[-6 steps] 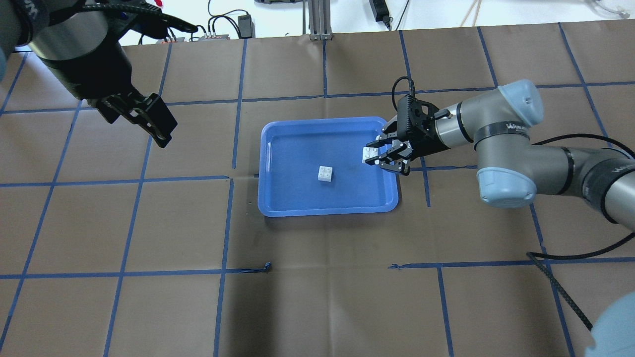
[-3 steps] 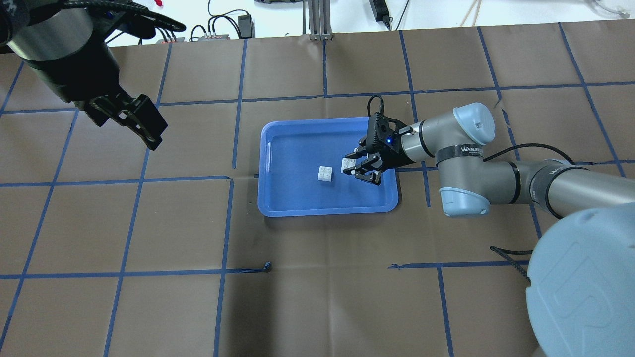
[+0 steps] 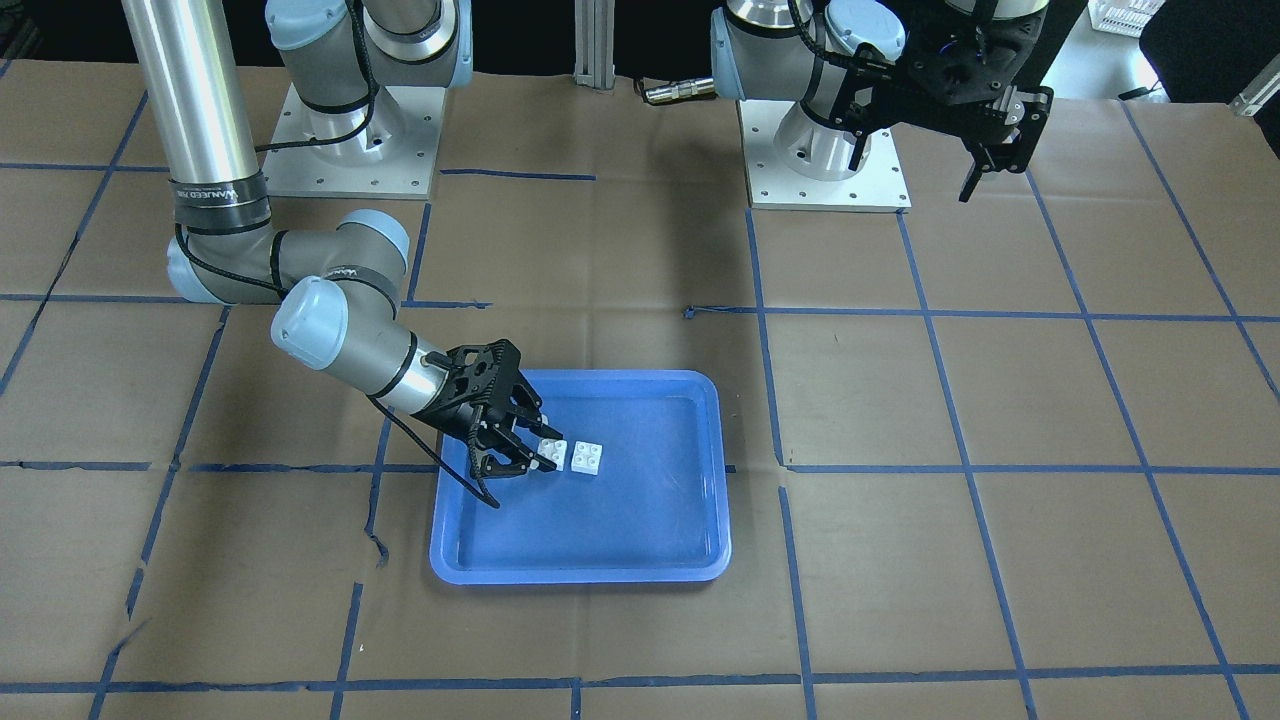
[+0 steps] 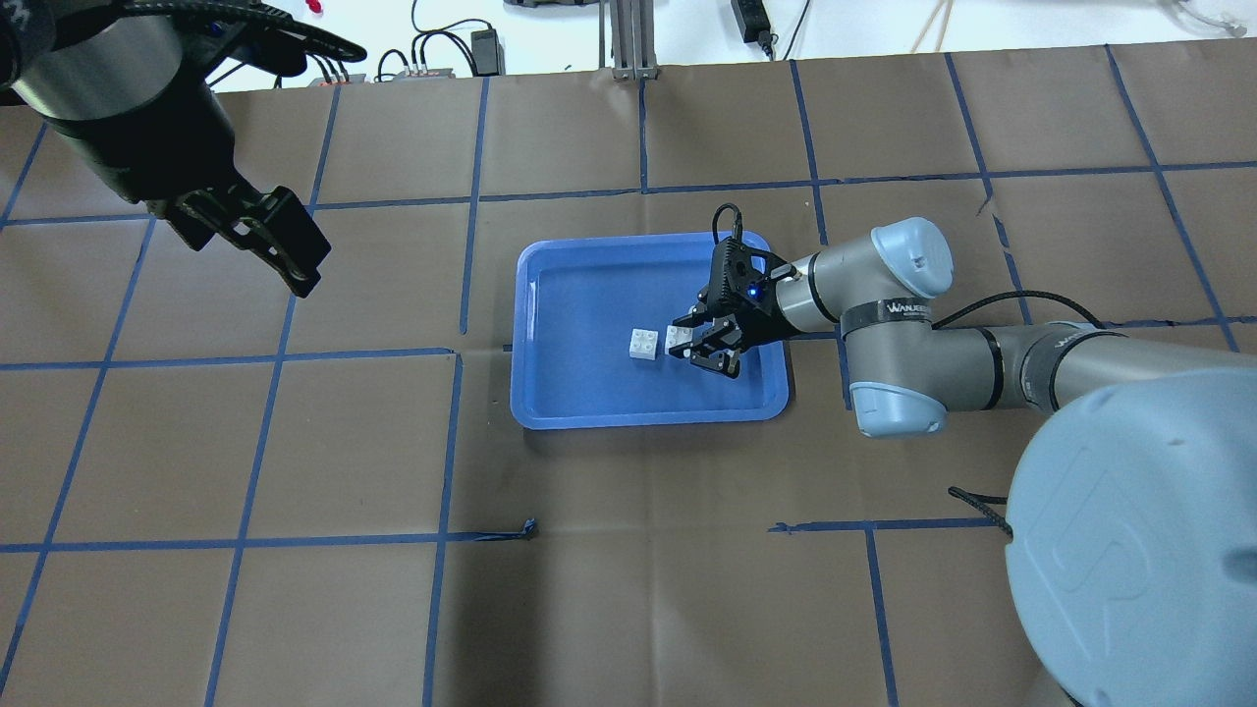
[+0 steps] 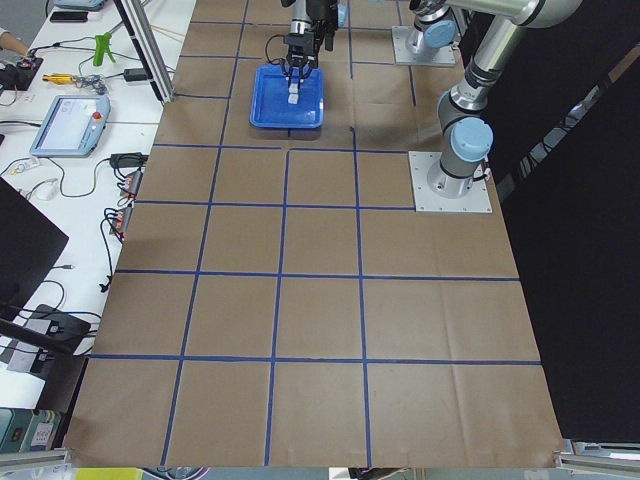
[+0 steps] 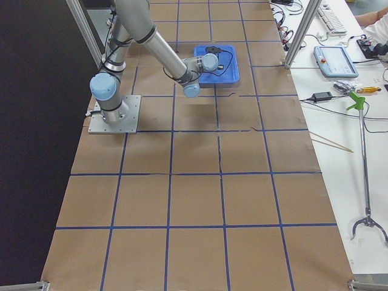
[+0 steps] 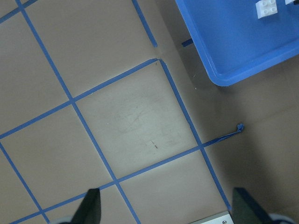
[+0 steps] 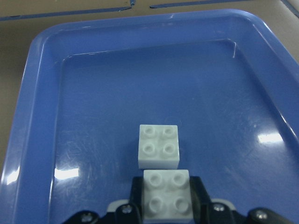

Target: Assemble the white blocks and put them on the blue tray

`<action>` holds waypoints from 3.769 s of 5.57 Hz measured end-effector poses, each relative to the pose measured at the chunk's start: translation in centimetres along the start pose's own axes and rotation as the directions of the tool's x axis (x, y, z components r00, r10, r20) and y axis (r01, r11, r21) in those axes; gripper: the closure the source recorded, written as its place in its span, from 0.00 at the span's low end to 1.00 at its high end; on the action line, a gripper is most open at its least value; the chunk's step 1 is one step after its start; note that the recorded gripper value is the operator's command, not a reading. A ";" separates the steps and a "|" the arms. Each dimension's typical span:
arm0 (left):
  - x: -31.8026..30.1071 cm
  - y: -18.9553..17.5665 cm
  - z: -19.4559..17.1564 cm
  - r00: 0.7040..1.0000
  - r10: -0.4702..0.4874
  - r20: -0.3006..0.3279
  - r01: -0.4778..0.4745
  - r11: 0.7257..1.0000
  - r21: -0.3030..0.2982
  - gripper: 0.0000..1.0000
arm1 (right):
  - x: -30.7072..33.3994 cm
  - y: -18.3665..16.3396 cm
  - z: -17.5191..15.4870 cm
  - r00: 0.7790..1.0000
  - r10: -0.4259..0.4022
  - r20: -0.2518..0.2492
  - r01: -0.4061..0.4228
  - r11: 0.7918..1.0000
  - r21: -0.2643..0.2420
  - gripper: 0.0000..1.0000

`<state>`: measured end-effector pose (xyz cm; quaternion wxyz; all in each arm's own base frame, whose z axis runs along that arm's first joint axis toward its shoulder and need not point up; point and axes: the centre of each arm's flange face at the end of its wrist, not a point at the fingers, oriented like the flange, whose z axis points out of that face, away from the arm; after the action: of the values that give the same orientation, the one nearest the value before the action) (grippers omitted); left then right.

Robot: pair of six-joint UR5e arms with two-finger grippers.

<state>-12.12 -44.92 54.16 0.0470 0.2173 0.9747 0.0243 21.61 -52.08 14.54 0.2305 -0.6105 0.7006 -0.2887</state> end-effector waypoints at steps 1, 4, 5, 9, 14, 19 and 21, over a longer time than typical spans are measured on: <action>0.0 0.0 0.0 1.000 0.000 0.001 0.000 1.000 -0.001 0.01 | -0.1 -0.1 0.2 1.000 -0.008 -0.004 0.008 1.000 -0.003 0.80; -0.1 -0.2 0.0 1.000 0.002 0.000 -0.002 1.000 0.000 0.01 | -0.1 -0.1 0.3 1.000 -0.017 -0.009 0.017 1.000 -0.004 0.80; -0.1 -0.3 0.1 1.000 0.002 -0.001 -0.002 1.000 0.000 0.01 | -0.2 -0.1 0.4 1.000 -0.018 -0.009 0.018 1.000 -0.004 0.80; -0.2 -0.4 0.0 1.000 0.001 -0.001 -0.001 1.000 0.003 0.01 | -0.4 -0.3 0.7 1.000 -0.024 -0.005 0.024 1.000 0.000 0.80; -0.2 -0.5 -0.3 1.000 0.001 -0.001 -0.001 1.000 0.009 0.01 | -0.7 -0.6 1.4 0.999 -0.038 0.002 0.038 0.999 0.001 0.80; -0.3 -0.6 -0.3 1.000 0.001 0.001 -0.001 1.000 0.010 0.01 | -0.5 -0.4 1.6 0.999 -0.043 -0.004 0.043 0.999 0.000 0.64; -0.4 -0.6 -0.3 1.000 -0.001 0.001 0.001 1.000 0.010 0.01 | -0.5 -0.3 1.7 0.999 -0.042 -0.003 0.042 0.999 0.001 0.56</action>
<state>-12.08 -45.60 54.47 0.0461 0.2172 0.9749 0.0192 23.09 -51.80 13.47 0.2236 -0.6245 0.6879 -0.2948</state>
